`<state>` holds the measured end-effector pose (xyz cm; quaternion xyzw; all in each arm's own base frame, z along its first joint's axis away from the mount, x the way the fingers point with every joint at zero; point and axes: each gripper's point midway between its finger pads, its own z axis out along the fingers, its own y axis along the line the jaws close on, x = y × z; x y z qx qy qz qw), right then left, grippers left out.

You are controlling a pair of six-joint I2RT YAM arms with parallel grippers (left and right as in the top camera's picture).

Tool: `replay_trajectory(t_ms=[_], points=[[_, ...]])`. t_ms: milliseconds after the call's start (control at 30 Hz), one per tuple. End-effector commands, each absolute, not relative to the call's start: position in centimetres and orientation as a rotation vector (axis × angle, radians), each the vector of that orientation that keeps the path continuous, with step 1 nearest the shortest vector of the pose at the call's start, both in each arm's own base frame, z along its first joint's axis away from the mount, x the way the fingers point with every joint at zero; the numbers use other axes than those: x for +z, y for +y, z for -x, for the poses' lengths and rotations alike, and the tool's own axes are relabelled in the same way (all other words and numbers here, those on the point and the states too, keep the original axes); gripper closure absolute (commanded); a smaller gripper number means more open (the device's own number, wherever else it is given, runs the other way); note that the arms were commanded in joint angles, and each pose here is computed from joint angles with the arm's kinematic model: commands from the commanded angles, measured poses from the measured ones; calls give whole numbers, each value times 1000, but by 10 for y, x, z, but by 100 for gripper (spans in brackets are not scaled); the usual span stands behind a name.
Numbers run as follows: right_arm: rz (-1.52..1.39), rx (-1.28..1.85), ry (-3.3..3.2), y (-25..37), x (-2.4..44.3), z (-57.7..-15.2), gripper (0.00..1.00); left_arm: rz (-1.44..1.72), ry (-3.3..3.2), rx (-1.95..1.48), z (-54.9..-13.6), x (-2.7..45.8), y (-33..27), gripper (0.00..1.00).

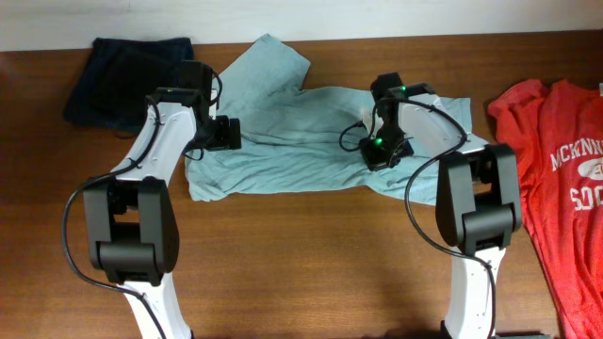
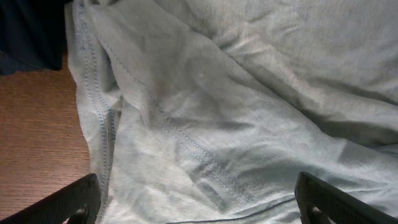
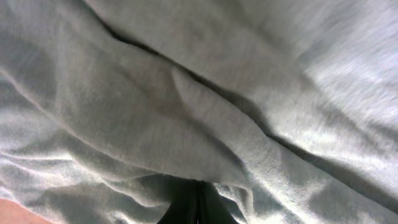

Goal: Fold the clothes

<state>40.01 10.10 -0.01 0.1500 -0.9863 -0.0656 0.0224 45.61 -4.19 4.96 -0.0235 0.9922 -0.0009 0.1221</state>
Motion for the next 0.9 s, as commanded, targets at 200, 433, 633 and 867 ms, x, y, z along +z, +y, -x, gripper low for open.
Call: replay_trajectory(t_ms=[200, 433, 633, 867], points=[[-536, -160, -3114, 109, 30, -419, 96, 68, 2857, -17, -462, 65, -41, 1], [-644, -363, -3122, 159, 72, -424, 96, 68, 2857, -17, -462, 65, -41, 1], [-810, -398, -3049, 208, 53, -398, 96, 68, 2857, -17, -462, 65, -41, 1], [-936, -366, -3063, 236, 21, -389, 96, 68, 2857, -17, -462, 65, -41, 1]])
